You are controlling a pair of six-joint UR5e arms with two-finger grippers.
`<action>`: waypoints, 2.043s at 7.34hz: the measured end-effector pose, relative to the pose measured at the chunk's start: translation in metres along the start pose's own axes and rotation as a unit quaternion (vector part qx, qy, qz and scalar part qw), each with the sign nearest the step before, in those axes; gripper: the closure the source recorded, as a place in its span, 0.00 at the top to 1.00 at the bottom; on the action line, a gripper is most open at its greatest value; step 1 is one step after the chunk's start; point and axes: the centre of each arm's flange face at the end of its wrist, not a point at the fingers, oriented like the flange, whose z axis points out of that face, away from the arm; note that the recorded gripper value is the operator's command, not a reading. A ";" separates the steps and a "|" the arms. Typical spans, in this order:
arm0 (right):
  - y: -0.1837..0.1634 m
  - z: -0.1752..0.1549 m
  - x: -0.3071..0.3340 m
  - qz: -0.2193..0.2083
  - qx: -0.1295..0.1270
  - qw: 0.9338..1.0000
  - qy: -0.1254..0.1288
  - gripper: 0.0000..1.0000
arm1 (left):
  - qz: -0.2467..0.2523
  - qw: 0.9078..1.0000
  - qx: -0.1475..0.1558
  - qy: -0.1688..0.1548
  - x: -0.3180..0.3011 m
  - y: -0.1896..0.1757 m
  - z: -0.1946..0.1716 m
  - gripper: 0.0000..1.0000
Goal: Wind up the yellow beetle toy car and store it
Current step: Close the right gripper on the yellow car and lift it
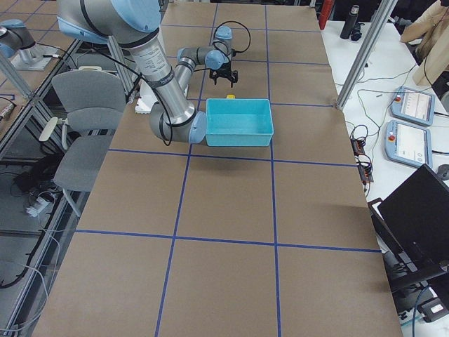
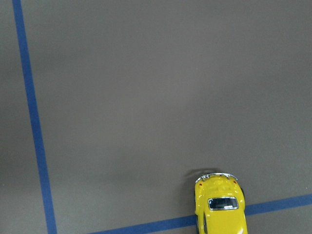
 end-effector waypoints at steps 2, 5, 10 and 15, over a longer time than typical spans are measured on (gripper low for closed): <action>0.001 0.016 0.007 -0.010 -0.010 1.000 0.015 0.99 | 0.000 1.000 -0.001 -0.001 0.000 0.000 0.001 1.00; 0.007 0.032 0.011 -0.013 -0.018 1.000 0.017 0.99 | -0.002 1.000 -0.003 0.000 -0.002 0.002 0.002 1.00; 0.014 0.058 0.029 -0.010 -0.021 0.999 0.025 0.75 | -0.001 1.000 -0.002 0.001 -0.001 0.002 0.001 1.00; 0.023 0.060 0.029 -0.023 -0.025 0.999 0.024 0.00 | -0.005 1.000 -0.004 -0.003 -0.005 0.004 0.003 1.00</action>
